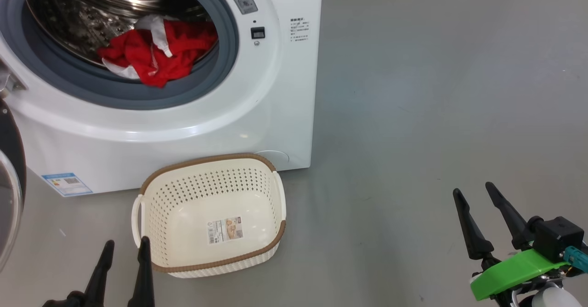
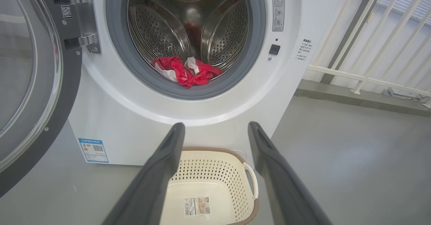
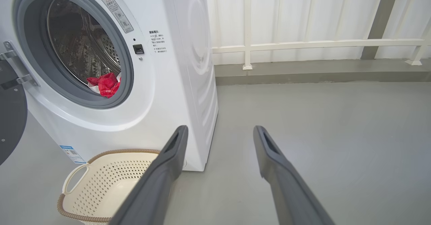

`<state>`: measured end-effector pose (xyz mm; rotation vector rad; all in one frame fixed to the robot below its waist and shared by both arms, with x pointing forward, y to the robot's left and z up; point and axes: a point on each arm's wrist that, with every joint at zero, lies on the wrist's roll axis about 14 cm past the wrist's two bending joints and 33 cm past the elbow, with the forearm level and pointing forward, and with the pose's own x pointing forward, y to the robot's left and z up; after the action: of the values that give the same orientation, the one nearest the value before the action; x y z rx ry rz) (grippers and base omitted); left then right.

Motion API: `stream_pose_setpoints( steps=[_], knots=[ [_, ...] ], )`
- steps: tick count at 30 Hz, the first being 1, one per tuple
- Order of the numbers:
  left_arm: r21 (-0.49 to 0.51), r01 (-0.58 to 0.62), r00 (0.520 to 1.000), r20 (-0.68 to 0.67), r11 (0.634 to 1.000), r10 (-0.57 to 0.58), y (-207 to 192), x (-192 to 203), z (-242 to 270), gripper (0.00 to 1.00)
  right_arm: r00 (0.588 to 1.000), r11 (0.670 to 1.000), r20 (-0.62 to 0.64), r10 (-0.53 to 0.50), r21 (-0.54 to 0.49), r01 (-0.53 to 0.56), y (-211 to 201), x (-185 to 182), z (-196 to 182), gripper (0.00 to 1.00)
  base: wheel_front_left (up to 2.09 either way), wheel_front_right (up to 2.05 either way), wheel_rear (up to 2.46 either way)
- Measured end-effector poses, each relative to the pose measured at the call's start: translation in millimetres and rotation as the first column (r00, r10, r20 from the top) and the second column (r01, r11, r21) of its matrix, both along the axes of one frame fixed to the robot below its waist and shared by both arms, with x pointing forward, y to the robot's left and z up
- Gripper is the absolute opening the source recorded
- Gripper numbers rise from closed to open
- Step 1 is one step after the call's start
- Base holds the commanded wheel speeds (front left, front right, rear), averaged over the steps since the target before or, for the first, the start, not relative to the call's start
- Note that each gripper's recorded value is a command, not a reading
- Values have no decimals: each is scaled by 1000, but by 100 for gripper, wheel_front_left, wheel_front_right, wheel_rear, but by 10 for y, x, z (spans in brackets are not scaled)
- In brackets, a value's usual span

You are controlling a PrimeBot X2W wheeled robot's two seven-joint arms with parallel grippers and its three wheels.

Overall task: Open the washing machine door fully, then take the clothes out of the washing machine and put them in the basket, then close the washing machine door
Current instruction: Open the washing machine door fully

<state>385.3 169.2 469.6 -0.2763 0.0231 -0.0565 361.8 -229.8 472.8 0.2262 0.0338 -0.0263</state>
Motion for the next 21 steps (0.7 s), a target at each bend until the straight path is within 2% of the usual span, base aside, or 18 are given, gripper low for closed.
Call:
stream_pose_setpoints(
  steps=[21],
  knots=[
    [12,-6,1000,17,1000,6,35,-21,57,100,1000,1000,4,6,12,-6,48,3,3,100,0,0,0]
  ],
)
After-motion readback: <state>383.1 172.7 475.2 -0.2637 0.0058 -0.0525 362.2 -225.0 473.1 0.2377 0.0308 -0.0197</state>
